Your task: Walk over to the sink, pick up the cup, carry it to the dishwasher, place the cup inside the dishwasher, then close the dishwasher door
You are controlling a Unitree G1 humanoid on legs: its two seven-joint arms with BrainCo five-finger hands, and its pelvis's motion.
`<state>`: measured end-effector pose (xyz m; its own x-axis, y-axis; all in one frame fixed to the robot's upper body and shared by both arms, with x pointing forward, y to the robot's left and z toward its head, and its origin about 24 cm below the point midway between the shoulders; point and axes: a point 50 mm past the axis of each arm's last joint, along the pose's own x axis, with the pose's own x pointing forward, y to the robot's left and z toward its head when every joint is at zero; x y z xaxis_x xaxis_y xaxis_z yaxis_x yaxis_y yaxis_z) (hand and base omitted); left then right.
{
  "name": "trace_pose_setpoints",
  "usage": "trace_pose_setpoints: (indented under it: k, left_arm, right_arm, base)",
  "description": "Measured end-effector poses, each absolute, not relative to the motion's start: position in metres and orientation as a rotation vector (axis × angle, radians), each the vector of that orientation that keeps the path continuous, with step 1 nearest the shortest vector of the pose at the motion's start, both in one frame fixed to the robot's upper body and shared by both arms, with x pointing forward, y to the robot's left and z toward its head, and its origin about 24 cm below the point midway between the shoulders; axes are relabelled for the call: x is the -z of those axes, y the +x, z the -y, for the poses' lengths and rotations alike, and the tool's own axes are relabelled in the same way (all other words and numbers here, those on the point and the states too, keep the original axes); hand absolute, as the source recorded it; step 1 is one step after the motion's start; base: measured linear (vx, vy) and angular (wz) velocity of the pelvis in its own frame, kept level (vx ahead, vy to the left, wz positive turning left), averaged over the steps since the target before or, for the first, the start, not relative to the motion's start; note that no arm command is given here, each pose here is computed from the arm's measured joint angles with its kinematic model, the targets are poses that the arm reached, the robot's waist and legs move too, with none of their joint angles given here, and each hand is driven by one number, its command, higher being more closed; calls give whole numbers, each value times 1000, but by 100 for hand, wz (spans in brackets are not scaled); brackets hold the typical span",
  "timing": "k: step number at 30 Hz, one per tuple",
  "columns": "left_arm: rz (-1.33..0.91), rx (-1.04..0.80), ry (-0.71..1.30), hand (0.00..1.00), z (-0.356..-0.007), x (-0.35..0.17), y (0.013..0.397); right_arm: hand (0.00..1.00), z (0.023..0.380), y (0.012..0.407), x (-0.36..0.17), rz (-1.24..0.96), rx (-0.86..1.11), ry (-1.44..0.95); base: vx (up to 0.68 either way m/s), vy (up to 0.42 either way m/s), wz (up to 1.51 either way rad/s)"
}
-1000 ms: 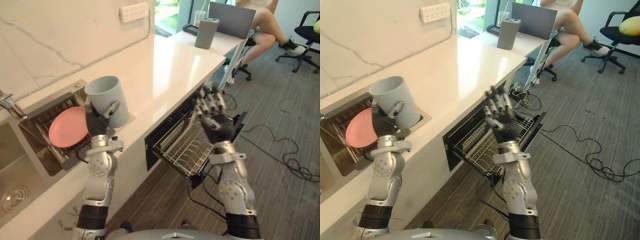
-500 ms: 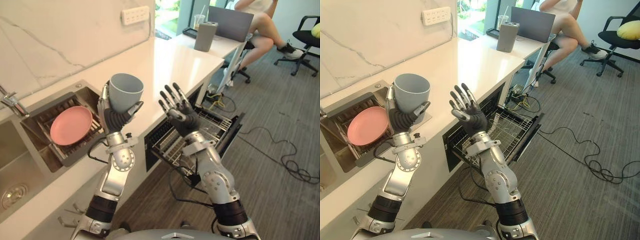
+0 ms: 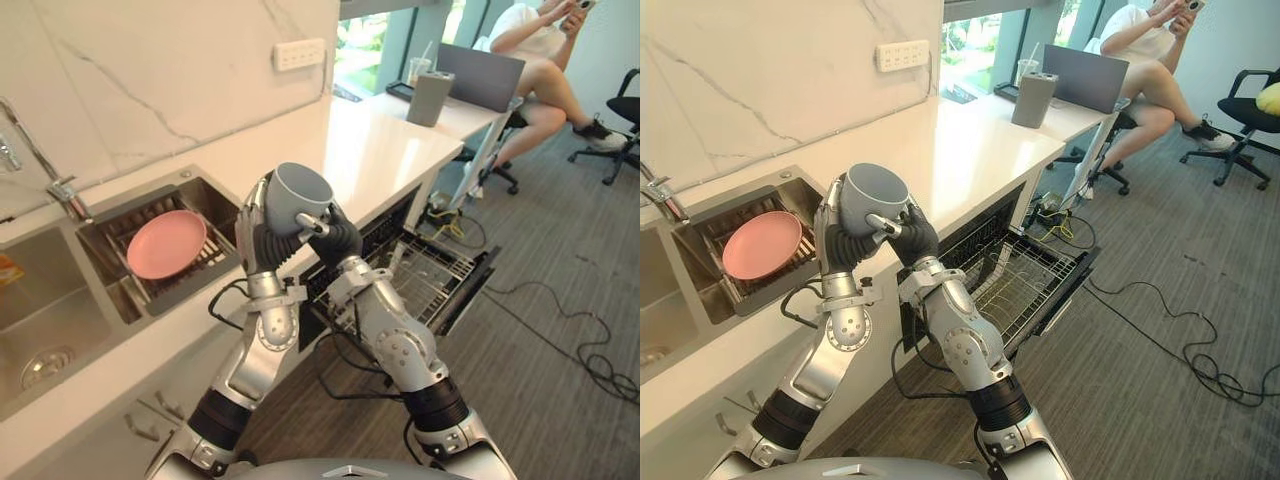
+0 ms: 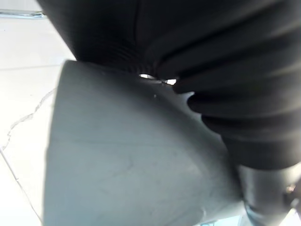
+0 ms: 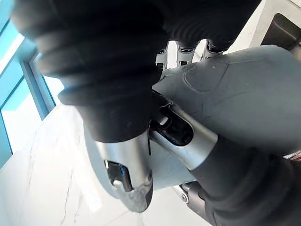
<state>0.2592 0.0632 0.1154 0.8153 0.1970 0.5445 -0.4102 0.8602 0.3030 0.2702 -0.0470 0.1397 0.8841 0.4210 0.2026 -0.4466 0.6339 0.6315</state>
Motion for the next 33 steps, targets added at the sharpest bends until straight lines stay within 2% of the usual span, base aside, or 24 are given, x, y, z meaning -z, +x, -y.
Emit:
trace_pose_setpoints:
  k: [1, 2, 8, 20, 21, 27, 33]
  left_arm:
    - [520, -336, 431, 100, -63, -115, 259]
    - [517, -333, 438, 100, -62, -114, 259]
    - [504, -340, 508, 100, -66, -109, 263]
    - [558, -320, 556, 100, -75, -117, 263]
    - [570, -317, 560, 0, -77, -120, 263]
    - [631, -245, 559, 0, -80, -138, 257]
    - [567, -189, 575, 0, -84, -129, 252]
  right_arm:
    - [0, 46, 270, -140, 33, -488, 730]
    - [100, 46, 270, -139, 28, -479, 730]
    - [100, 42, 276, -140, 10, -455, 699]
    - [100, 38, 281, -158, 125, -444, 583]
    - [100, 37, 280, -160, 136, -451, 579]
    - [100, 35, 283, -177, 237, -462, 590]
    - [100, 37, 285, -172, 252, -330, 546]
  base:
    - [-19, 5, 13]
    - [-15, 4, 14]
    - [-3, 1, 2]
    - [10, -3, 5]
    - [11, -4, 5]
    - [5, 1, 8]
    - [1, 0, 4]
